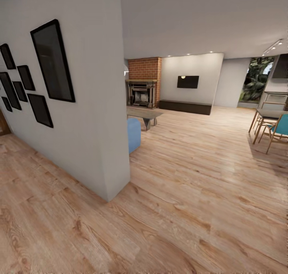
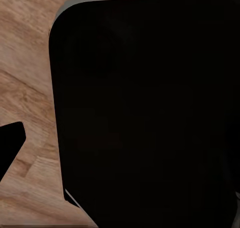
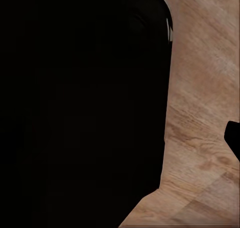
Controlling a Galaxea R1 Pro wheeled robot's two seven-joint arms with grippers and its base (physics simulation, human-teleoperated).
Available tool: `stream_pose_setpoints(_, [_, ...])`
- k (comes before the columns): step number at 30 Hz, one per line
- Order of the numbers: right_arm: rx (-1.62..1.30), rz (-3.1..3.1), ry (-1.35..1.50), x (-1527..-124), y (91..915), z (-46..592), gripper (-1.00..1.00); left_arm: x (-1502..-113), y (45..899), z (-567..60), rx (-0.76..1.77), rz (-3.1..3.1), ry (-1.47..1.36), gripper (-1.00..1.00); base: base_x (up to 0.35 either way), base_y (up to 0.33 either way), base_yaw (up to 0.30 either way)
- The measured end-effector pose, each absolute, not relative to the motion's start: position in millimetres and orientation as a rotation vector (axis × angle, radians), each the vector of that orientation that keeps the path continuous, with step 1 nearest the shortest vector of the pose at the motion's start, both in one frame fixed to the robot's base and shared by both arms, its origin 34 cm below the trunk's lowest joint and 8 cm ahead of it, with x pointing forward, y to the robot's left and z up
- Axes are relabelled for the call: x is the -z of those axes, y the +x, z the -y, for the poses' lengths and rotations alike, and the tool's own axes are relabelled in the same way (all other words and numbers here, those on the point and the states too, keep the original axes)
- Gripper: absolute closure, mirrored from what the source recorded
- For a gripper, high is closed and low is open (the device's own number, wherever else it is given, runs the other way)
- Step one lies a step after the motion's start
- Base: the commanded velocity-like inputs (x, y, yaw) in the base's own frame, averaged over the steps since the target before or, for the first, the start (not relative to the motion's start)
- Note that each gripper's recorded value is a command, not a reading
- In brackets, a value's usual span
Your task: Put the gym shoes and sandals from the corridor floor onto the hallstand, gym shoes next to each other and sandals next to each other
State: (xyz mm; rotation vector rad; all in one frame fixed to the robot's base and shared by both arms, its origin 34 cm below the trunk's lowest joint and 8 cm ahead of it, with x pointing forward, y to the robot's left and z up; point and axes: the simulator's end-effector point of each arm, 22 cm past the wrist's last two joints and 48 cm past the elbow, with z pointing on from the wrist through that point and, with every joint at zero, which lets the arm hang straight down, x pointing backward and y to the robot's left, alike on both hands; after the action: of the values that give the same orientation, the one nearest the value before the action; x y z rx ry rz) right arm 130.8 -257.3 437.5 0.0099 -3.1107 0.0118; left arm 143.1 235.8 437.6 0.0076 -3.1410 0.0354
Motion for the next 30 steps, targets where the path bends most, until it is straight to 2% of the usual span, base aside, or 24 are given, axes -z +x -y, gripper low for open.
stream_pose_setpoints(10, [-0.011, 3.111, 0.013, -438, 131, 257, -1.00, -438, 143, -235, -0.036, 3.142, 0.006, -1.00, -0.349, 0.000, 0.022])
stream_pose_setpoints(24, [-0.009, 3.138, 0.016, -437, 142, 256, -1.00, -438, 151, -235, -0.037, 3.160, 0.007, -1.00, -0.349, 0.000, 0.198])
stream_pose_setpoints(30, [-0.028, 3.268, 0.015, -440, 196, 259, -1.00, -439, 182, -235, -0.038, 3.226, 0.027, -1.00, -0.290, 0.000, 0.169])
